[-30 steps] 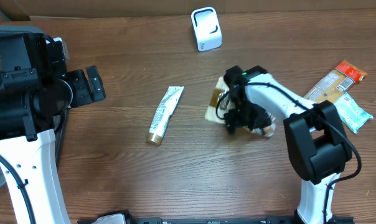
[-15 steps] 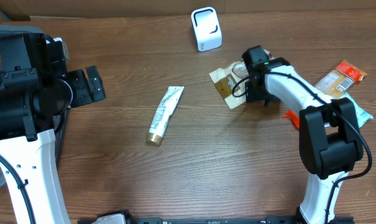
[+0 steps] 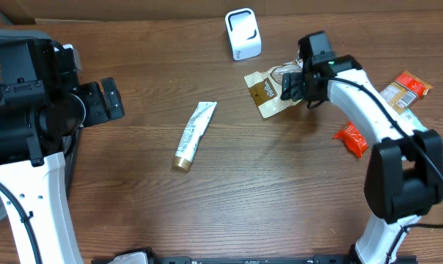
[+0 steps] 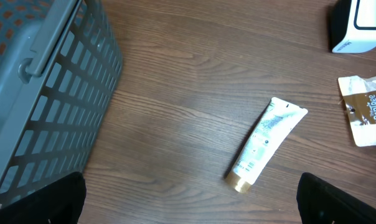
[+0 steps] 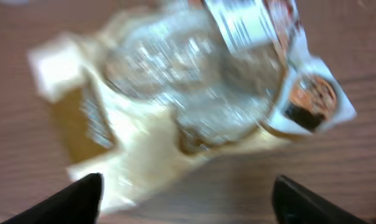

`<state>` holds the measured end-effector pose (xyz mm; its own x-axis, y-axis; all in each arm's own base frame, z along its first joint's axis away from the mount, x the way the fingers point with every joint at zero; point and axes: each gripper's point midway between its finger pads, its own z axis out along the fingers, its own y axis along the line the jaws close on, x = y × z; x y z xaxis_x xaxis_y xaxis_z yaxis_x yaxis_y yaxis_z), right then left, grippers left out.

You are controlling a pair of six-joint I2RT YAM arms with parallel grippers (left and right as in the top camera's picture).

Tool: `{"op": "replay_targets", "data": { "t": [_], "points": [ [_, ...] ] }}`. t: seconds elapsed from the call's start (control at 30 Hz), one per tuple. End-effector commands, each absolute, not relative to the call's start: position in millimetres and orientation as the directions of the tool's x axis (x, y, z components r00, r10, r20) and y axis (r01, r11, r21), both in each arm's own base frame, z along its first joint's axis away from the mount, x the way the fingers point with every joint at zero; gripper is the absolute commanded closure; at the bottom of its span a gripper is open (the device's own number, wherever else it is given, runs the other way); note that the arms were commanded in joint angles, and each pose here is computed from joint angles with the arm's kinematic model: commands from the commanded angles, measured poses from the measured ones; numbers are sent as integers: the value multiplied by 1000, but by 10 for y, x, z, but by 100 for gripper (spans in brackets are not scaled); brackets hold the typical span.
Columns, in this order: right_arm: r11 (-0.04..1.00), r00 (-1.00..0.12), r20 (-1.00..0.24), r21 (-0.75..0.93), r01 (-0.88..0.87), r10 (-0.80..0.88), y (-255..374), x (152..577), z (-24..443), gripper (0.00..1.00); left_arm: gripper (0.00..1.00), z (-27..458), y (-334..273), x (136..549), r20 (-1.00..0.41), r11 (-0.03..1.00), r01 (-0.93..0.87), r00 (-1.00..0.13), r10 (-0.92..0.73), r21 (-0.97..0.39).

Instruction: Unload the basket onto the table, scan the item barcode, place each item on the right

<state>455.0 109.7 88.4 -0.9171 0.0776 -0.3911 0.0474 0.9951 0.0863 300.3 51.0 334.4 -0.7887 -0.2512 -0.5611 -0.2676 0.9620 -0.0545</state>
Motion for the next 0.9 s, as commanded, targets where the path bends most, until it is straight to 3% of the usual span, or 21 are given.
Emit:
{"op": "replay_targets", "data": {
  "t": [0.0,0.07,0.1,0.27,0.37,0.53,0.7,0.87],
  "points": [
    [943,-875,-385,267,198,293,1283,4650,990,23,0,3334,509,3017,-558,960,-272,-787,-261,-66],
    [896,-833,-369,328,299,413,1323,4721,881,37,0,3334,509,3017,-558,960,-272,-787,-261,-66],
    [869,-808,-359,356,345,468,1344,4752,815,38,0,3334,509,3017,-558,960,-272,-787,-261,-65],
    [722,-670,-297,430,543,680,1404,4855,362,36,1,3334,509,3017,-558,960,-272,-787,-261,-66],
    [704,-661,-275,433,564,699,1477,4857,189,36,0,3334,509,3017,-558,960,-272,-787,-261,-65],
    [749,-719,-264,410,520,643,1636,4760,95,32,1,3334,509,3017,-558,960,-271,-787,-261,-65],
    [851,-878,-209,420,317,430,1989,4516,63,29,0,3334,509,3017,-558,960,-272,-787,-261,-65],
    [892,-963,-106,413,184,248,2105,4152,-10,30,0,3334,509,3017,-558,960,-272,-787,-261,-66]
  ]
}}
